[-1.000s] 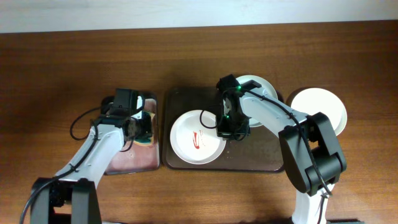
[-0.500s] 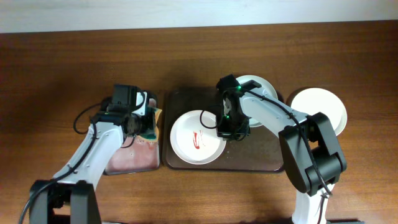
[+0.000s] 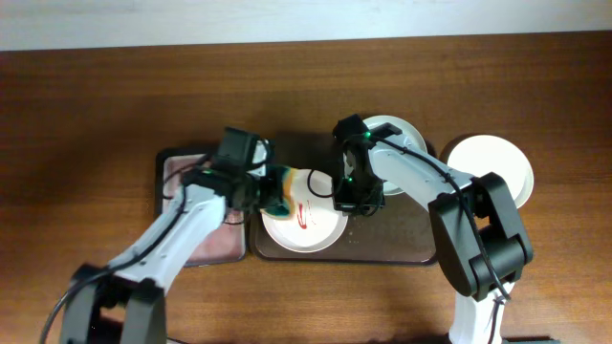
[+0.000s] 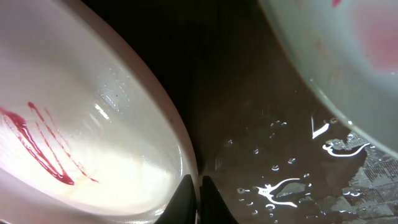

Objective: Clean dirty plates on tray and stack at the side
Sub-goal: 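Scrub the pink plate with the sponge held in the left gripper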

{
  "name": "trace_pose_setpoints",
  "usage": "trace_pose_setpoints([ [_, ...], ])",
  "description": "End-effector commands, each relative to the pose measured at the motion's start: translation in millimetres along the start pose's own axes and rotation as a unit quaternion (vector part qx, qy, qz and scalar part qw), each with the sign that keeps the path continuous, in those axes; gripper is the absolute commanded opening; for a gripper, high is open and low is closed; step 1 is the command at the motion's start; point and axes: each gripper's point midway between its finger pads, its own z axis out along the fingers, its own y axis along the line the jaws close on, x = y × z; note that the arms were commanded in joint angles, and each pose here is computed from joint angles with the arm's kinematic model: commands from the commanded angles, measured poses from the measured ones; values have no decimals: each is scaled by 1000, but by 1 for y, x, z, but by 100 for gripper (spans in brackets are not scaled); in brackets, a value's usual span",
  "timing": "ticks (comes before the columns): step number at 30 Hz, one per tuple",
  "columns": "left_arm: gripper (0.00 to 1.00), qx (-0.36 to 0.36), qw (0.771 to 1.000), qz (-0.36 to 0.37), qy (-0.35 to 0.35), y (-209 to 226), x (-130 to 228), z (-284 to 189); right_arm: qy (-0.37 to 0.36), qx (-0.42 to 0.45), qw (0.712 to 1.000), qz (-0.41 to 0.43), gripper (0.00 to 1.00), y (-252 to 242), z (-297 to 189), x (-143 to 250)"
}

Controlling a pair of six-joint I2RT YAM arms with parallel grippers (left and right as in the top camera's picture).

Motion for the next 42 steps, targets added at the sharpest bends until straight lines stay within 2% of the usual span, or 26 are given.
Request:
trace_pose_setpoints([
  [1, 0, 1, 994, -102, 43, -11, 17, 31, 6, 9, 1000, -4, 4, -2, 3, 3],
  [7, 0, 6, 998, -48, 35, -36, 25, 65, 6, 9, 1000, -4, 4, -2, 3, 3],
  [11, 0, -73, 997, -26, 15, -18, 30, 80, 7, 10, 1000, -4, 4, -2, 3, 3],
  [12, 0, -117, 993, -19, 15, -4, 37, 84, 8, 11, 1000, -4, 4, -3, 3, 4],
  [15, 0, -186, 982, -18, 18, 24, 43, 77, 9, 11, 1000, -4, 4, -3, 3, 4],
  [18, 0, -240, 970, -18, -6, 44, 34, 57, 9, 11, 1000, -3, 4, -3, 3, 4],
  [20, 0, -229, 973, -11, -30, 40, 18, 40, 9, 11, 1000, -3, 4, -3, 3, 4],
  [23, 0, -188, 979, 47, -63, 12, -6, 9, 9, 11, 1000, -3, 4, -3, 3, 4],
  [25, 0, -173, 980, 50, -82, 0, -12, -16, 8, 11, 1000, -4, 4, -3, 3, 4],
  [26, 0, -165, 981, 49, -91, -3, -14, -27, 7, 10, 1000, -4, 9, -3, 3, 3],
  [27, 0, -160, 981, 46, -99, -4, -15, -39, 5, 10, 1000, -5, 20, -2, 3, 3],
  [28, 0, -160, 980, 39, -108, -1, -17, -52, 2, 8, 1000, -6, 27, -1, 3, 1],
  [30, 0, -178, 978, 13, -107, 23, -20, -70, -2, 6, 1000, -7, 25, 0, 4, -1],
  [33, 0, -153, 985, -11, -79, 31, -14, -63, -3, 6, 1000, -7, 7, 0, 4, -1],
  [34, 0, -148, 987, -12, -69, 30, -12, -58, -3, 6, 1000, -7, 4, 0, 4, -1],
  [38, 0, -74, 997, -1, -17, 1, 0, -22, -2, 4, 1000, -7, 4, 0, 4, -1],
  [39, 0, -50, 999, 11, 1, -13, 4, -1, -2, 4, 1000, -7, 4, 1, 4, -1],
  [42, 0, -48, 999, 7, 19, -24, 15, 28, -2, 4, 1000, -7, 4, 0, 4, -1],
])
